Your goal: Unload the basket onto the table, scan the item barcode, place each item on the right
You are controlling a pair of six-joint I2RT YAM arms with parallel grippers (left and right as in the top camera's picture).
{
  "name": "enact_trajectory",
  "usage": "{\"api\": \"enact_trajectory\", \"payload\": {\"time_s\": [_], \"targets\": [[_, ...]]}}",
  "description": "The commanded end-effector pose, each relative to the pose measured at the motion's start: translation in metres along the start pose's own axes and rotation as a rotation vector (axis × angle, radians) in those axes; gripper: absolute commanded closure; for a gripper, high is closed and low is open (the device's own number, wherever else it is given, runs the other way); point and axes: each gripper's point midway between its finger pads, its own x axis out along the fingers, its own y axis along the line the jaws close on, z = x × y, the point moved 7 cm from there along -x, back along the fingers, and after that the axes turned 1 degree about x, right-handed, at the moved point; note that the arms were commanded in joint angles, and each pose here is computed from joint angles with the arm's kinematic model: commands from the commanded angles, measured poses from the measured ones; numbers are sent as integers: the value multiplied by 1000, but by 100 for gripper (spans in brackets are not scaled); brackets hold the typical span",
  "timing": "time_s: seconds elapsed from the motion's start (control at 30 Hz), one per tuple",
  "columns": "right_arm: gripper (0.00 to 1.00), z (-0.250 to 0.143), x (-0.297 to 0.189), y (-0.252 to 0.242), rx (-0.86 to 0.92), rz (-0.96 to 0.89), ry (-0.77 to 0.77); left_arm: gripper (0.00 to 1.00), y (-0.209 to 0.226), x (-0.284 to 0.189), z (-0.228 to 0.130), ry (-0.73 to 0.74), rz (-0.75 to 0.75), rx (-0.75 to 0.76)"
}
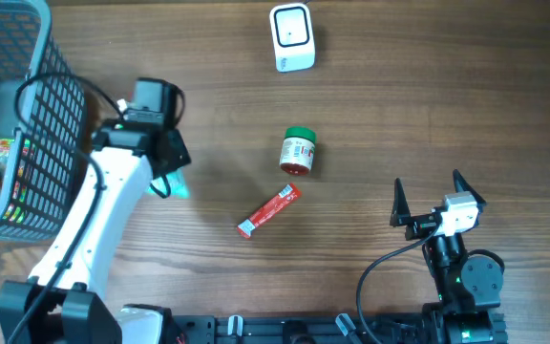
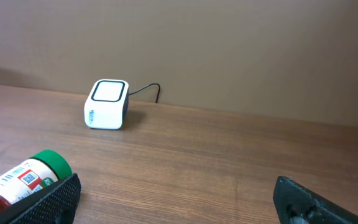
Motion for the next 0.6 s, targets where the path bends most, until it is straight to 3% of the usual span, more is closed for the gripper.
{"api": "enact_trajectory", "payload": {"time_s": [0.0, 0.37, 0.47, 0.57], "targets": [[0, 1, 0, -2, -2, -16, -5, 96, 2, 13, -2, -53, 265, 116], [0, 1, 0, -2, -2, -16, -5, 96, -40, 83, -26, -48, 601, 414], [0, 1, 0, -2, -1, -16, -5, 94, -56, 89, -34, -73, 602, 466], [0, 1, 0, -2, -1, -16, -5, 85, -71, 84, -38, -115, 573, 489]]}}
